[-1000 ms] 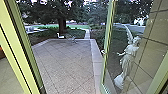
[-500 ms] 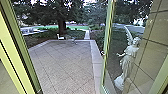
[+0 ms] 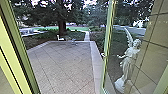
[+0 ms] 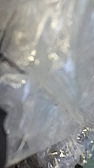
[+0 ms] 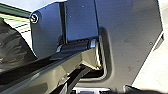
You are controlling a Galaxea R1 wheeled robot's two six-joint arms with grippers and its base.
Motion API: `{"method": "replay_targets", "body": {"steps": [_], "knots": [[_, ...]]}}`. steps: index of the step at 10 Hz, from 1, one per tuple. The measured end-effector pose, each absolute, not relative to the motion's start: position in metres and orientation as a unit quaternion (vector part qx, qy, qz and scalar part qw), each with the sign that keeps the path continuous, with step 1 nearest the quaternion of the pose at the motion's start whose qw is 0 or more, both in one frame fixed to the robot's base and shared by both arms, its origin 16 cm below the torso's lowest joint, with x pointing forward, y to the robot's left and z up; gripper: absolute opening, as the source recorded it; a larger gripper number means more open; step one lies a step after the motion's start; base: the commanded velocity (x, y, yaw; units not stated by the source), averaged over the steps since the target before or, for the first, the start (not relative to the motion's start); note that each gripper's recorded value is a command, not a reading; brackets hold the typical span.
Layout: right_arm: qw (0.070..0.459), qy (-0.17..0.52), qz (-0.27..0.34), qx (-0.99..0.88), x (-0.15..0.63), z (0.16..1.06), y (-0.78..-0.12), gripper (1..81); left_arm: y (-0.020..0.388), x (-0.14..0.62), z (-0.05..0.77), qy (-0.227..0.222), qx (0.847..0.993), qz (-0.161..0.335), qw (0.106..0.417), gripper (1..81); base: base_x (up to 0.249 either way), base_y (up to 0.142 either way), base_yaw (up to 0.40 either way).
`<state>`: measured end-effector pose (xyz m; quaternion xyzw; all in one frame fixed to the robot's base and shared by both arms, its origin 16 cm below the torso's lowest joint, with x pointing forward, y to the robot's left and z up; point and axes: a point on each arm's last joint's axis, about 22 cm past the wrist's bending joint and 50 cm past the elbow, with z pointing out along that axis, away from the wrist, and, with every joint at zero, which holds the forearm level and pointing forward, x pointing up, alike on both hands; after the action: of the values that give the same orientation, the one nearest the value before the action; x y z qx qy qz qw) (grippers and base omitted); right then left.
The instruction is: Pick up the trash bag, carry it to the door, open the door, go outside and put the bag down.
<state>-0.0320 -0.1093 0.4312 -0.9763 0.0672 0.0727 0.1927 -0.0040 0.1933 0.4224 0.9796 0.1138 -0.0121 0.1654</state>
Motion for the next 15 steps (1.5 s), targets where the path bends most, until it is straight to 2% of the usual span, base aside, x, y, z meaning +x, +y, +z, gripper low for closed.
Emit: {"method": "replay_targets", "body": {"steps": [15], "knots": [[0.190,0.068,0.075,-0.977,-0.041,0.431,-0.111,81.1,0.195,-0.013,0.422,0.114,0.980,-0.014,0.164,1.0,0.075,0.000,0.000]]}}
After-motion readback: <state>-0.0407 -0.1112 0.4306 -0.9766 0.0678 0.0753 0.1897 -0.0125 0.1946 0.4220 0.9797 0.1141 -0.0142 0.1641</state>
